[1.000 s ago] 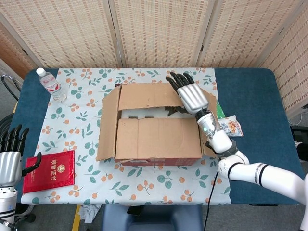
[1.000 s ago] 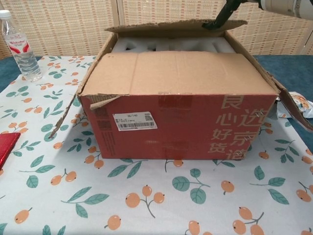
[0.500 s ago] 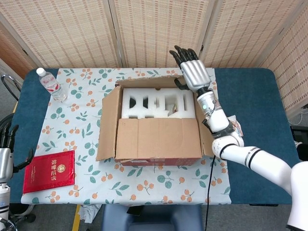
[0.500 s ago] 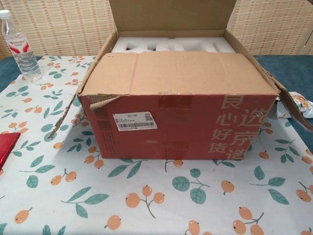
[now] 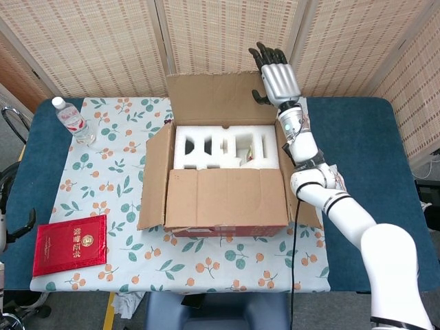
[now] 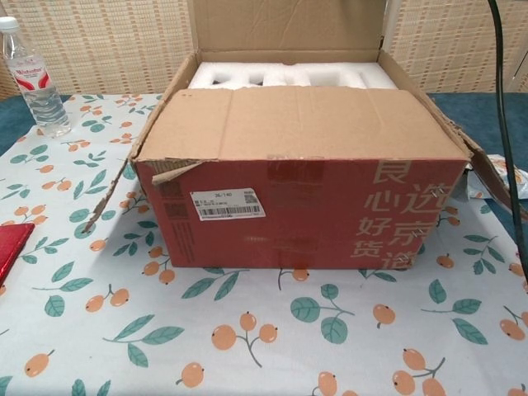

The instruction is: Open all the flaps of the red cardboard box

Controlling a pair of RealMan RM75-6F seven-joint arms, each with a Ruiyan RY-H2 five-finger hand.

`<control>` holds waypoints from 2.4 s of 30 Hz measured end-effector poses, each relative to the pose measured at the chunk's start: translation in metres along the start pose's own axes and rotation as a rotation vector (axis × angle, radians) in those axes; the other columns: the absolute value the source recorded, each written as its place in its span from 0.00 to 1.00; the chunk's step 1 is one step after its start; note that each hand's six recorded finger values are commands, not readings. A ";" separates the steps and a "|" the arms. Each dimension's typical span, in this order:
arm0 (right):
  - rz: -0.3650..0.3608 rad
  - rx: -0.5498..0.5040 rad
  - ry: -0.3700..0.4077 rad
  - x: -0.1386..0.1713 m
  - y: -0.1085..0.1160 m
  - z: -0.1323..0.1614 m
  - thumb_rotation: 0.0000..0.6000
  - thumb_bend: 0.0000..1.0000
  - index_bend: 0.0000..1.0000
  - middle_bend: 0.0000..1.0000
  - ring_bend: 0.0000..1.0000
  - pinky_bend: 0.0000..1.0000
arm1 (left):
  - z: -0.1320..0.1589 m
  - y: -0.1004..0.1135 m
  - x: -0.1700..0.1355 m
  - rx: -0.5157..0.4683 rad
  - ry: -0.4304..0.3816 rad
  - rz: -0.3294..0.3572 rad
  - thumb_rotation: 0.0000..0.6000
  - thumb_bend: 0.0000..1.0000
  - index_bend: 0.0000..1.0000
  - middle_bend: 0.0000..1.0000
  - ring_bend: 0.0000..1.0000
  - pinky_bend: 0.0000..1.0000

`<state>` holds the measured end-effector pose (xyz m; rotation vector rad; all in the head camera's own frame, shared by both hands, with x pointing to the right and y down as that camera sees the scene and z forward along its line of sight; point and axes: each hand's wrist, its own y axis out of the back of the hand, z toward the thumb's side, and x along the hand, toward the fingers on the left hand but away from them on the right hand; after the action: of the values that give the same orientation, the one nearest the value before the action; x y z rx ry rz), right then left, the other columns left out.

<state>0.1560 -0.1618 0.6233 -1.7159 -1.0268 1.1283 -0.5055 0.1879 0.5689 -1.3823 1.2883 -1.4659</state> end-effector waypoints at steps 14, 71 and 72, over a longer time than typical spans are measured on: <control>0.079 -0.104 0.075 0.017 -0.011 0.004 1.00 0.42 0.00 0.00 0.00 0.00 | 0.006 -0.002 -0.002 0.025 -0.016 -0.002 0.62 0.46 0.00 0.00 0.00 0.00; 0.774 -0.978 0.138 0.174 -0.045 -0.026 1.00 0.42 0.00 0.00 0.00 0.31 | 0.020 -0.015 0.003 0.086 -0.054 -0.013 0.62 0.46 0.00 0.00 0.00 0.00; 0.770 -0.984 0.146 0.174 -0.041 -0.026 1.00 0.42 0.00 0.00 0.00 0.31 | 0.020 -0.016 0.003 0.087 -0.054 -0.013 0.62 0.46 0.00 0.00 0.00 0.00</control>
<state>0.2190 0.0078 0.6195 -3.1147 -0.8917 0.9378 -0.4844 0.1852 0.5831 -1.3666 1.1702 -1.4658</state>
